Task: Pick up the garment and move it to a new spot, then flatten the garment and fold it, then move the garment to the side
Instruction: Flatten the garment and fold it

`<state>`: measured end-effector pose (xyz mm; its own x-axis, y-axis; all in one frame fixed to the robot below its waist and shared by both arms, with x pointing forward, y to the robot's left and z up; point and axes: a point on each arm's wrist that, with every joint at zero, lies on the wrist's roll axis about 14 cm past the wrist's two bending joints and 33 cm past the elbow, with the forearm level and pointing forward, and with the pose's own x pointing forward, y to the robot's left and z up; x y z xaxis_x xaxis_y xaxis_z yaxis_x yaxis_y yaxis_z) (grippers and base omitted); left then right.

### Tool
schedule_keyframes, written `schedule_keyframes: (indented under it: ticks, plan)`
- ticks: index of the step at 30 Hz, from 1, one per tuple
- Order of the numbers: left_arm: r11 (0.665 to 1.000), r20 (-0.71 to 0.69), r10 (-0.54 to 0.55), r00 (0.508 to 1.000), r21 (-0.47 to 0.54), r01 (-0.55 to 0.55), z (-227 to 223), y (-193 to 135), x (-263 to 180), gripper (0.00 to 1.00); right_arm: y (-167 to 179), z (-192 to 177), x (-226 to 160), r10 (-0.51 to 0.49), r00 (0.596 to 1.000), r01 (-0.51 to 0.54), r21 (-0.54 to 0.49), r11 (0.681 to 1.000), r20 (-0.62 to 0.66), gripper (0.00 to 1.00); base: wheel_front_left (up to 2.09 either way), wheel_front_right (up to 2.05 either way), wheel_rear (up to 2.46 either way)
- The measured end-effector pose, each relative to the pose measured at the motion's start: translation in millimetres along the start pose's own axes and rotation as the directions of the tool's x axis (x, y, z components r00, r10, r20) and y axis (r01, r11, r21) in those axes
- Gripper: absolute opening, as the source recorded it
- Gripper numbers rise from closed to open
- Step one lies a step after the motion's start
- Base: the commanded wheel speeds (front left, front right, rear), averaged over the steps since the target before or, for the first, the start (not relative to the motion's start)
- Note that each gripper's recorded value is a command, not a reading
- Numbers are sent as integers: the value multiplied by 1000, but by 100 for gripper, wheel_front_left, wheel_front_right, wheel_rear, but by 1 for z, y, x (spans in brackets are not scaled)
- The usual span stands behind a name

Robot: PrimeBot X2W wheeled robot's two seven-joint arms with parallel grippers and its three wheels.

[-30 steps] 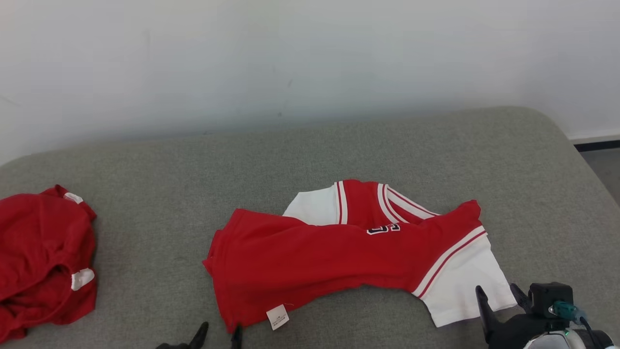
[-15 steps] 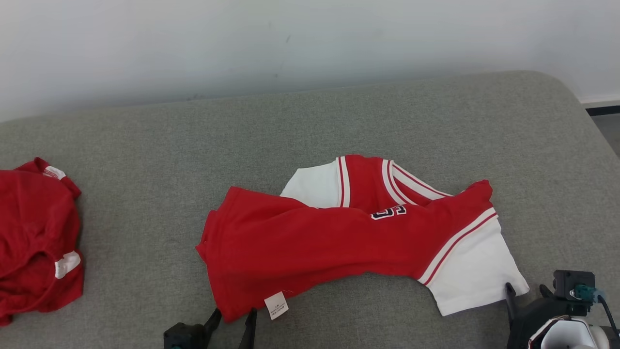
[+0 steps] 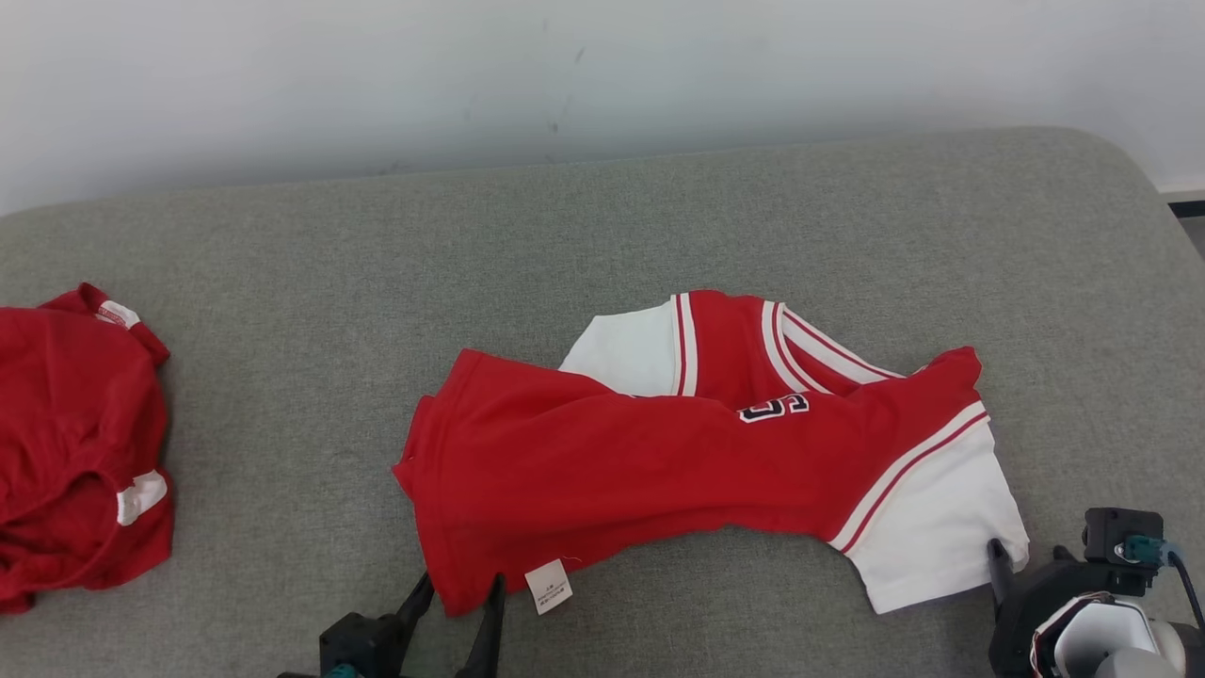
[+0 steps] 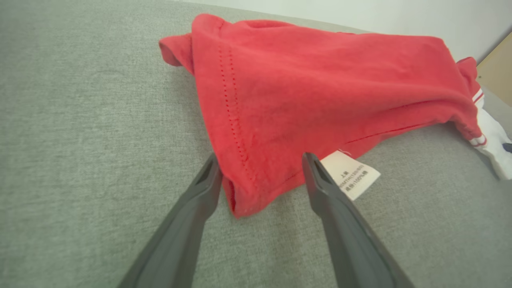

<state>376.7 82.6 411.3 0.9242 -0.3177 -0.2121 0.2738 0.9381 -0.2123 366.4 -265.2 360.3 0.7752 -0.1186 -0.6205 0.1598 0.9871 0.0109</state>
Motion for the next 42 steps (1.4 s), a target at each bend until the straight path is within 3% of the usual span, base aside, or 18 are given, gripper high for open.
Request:
schedule_keyframes:
  ticks: [5, 6, 7, 10, 11, 12, 13, 15, 22, 28, 33, 42]
  plan:
    - [1000, 5, 4, 1000, -1, -4, 0, 1, -4, 99, 8, -6, 3, 25, 999, -25, 9, 1000, -45, 100, 0, 0, 0]
    - [1000, 2, 5, 1000, -2, -5, -1, 1, -6, 92, 10, -7, 3, 34, 998, -33, 14, 999, -48, 100, 0, 0, 0]
    - [1000, 4, 5, 1000, -2, -5, -1, 1, -6, 73, 12, -7, 3, 41, 998, -40, 19, 999, -52, 100, 0, 0, 0]
    - [1000, 3, 5, 1000, 0, -5, -1, 2, -8, 35, 15, -8, 3, 56, 997, -55, 18, 998, -60, 100, 0, 0, 0]
    - [1000, -1, 5, 1000, 0, -5, -2, 2, -9, 21, 15, -9, 3, 59, 996, -58, 19, 998, -61, 95, 0, 0, 0]
    - [1000, -5, 5, 1000, 0, -5, -4, 2, -9, 0, 16, -9, 3, 63, 996, -61, 22, 998, -63, 46, 0, 0, 0]
    - [1000, -9, 5, 1000, -1, -5, -5, 2, -10, 0, 17, -9, 3, 67, 996, -65, 24, 998, -66, 39, 0, 0, 0]
    - [1000, -24, 6, 1000, -2, -6, -8, 2, -11, 0, 19, -9, 3, 75, 995, -73, 25, 997, -68, 0, 0, 0, 0]
    - [999, -18, 27, 999, -31, -28, -7, 6, -14, 0, 28, 2, 2, 106, 994, -105, 79, 991, -5, 0, 0, 0, 0]
    - [989, 86, 52, 995, -140, -40, 25, 11, -12, 0, 45, 52, -6, 151, 970, -185, 177, 967, 191, 0, 0, 0, 0]
    - [978, 195, 31, 980, -210, 11, 67, 4, -5, 0, 48, 111, -28, 174, 907, -267, 205, 942, 383, 0, 0, 0, 0]
    - [968, 309, -106, 945, -185, 169, 158, -12, 31, 0, 60, 202, -69, 239, 772, -395, 151, 906, 589, 0, 0, 0, 0]
